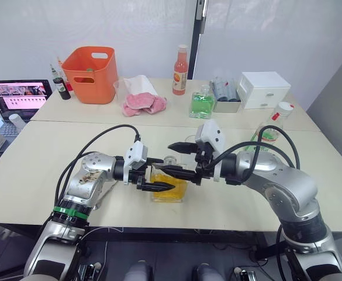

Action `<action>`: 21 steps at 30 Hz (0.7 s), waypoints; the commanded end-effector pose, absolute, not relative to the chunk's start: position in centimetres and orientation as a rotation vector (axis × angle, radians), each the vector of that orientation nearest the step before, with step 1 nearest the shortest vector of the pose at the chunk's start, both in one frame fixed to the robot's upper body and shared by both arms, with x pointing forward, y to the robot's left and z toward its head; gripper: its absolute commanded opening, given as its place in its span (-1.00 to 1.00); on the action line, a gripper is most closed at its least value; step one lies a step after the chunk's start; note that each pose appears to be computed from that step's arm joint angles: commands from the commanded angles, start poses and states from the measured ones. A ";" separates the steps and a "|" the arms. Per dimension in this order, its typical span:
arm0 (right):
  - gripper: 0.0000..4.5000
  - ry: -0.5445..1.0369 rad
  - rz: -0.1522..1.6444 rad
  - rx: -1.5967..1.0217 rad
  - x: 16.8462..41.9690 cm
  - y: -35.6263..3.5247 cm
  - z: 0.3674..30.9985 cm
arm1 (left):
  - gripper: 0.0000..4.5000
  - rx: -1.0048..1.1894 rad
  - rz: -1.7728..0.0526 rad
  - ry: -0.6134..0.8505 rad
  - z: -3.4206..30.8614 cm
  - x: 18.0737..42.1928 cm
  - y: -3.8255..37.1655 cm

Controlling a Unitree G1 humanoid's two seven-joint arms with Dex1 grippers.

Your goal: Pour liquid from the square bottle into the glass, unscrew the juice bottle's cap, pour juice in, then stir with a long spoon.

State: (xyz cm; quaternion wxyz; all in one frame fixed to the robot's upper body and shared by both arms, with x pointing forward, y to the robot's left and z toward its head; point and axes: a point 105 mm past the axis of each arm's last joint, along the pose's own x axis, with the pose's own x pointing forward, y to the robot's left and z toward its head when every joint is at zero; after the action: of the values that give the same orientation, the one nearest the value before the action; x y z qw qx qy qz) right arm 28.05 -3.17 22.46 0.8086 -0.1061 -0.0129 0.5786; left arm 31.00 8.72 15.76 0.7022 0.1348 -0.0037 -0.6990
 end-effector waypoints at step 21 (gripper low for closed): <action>-0.54 -0.059 1.267 -0.125 27.5 -3.2 24.4 | 0.26 0.320 -1.609 0.081 13.7 30.2 8.6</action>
State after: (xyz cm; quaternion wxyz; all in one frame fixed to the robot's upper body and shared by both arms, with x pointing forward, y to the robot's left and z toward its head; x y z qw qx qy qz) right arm 27.95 -2.95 22.19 0.8067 -0.0674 0.0124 0.5870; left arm 30.95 8.70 15.74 0.7008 0.1359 -0.0042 -0.7003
